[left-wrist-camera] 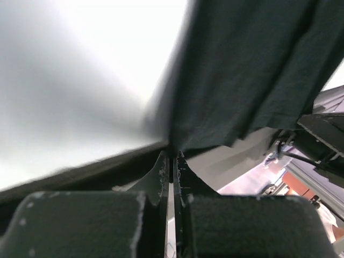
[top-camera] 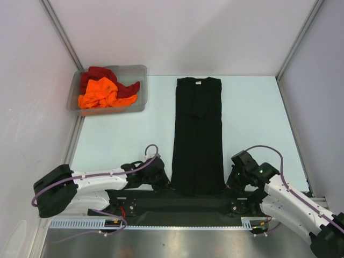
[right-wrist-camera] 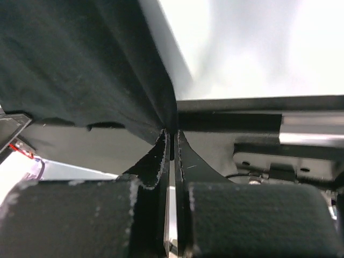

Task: Fold and stack the t-shirts
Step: Fold the tshirt

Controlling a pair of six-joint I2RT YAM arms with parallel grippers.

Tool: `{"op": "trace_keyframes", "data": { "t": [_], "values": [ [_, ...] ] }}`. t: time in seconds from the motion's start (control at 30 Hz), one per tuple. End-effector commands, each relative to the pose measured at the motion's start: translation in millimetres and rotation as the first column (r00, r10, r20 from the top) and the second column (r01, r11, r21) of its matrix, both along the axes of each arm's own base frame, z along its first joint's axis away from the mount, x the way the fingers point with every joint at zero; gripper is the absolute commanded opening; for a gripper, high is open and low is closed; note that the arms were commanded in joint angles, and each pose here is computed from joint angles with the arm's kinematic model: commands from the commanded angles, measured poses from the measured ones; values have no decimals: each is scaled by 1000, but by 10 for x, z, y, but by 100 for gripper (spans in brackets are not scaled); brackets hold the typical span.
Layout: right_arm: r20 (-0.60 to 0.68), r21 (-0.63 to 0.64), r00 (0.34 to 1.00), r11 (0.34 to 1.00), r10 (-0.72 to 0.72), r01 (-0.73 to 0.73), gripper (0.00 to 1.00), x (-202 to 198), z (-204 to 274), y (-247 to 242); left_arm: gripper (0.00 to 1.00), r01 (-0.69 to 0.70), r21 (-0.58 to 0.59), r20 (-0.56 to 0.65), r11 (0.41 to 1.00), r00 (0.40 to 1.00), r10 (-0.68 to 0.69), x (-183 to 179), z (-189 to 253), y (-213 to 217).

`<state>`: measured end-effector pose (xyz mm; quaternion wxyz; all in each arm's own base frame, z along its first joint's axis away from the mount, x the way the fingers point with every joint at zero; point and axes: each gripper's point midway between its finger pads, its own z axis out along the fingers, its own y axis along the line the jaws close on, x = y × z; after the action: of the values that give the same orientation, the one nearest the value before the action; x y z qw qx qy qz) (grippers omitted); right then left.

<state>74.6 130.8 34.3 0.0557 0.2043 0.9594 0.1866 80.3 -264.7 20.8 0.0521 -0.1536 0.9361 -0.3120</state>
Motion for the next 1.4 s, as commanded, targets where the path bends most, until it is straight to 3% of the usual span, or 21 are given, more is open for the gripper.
{"op": "trace_keyframes", "data": {
  "t": [0.0,0.2,0.33,0.53,0.57,0.6,0.7,0.83,1.03,1.37],
  "values": [
    [67,19,998,1000,10,-12,0,176,266,92,0,30,-20,92,999,995,-28,202,376,-216],
    [135,9,991,1000,27,-29,0,697,528,120,0,-5,-20,149,1000,989,7,612,675,-265],
    [148,45,988,998,33,-40,0,1130,660,122,0,-80,-77,179,994,979,93,1175,882,-194],
    [152,55,988,997,39,-48,0,1915,658,32,0,-14,-49,245,999,969,26,2046,1058,-268],
    [208,57,977,996,54,-67,0,2153,783,58,0,-4,-41,237,999,971,14,2135,1034,-280],
    [155,54,986,996,66,-75,0,2243,631,79,0,0,-40,241,999,970,9,2303,1047,-341],
    [207,68,974,991,96,-113,0,2658,791,156,0,-4,-42,237,999,971,14,2618,1018,-342],
    [172,83,982,992,84,-99,0,3049,660,123,0,-37,-78,231,996,971,54,2982,989,-302],
    [164,108,984,990,70,-88,0,3409,647,22,0,-45,-115,208,992,976,68,3252,913,-329],
    [134,147,989,986,59,-79,0,3551,471,-132,0,-63,-133,187,989,979,87,3382,776,-331]
  ]
}}
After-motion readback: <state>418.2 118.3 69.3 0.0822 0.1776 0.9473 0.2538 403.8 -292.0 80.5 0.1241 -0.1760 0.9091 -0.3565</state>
